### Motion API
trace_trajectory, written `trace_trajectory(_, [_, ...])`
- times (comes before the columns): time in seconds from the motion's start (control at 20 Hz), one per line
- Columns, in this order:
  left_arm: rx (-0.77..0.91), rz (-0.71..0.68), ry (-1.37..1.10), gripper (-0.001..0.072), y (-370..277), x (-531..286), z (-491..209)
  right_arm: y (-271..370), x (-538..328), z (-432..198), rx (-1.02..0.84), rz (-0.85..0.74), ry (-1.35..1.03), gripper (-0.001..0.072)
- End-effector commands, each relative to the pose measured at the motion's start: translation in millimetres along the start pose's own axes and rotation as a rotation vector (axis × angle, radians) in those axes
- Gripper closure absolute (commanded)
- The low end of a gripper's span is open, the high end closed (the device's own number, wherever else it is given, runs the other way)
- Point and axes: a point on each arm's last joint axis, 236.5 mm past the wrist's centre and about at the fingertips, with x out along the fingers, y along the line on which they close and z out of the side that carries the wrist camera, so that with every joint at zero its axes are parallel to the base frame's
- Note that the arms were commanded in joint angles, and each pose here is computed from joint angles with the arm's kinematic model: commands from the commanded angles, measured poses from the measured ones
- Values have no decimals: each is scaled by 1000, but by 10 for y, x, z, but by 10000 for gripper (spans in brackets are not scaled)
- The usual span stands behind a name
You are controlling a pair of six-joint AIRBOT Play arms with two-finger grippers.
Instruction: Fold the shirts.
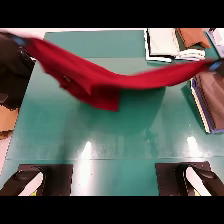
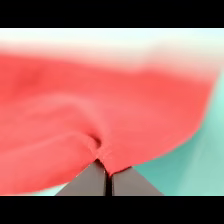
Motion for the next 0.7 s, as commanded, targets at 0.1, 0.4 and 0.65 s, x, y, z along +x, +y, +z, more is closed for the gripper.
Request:
trace_trajectory(0.1, [180,54,-541,688,-767,-1683,1471,527,-1557,1116,-231,-192,-428,691])
trace_trajectory(0.4, [171,188,-442,689,-444,-1618,1399,518,-1335,1207,-195,-112,-310,692])
trace_trajectory(0.65, [-39,159,64,686,405,40,221,24,21,674,-65,-6,84,692])
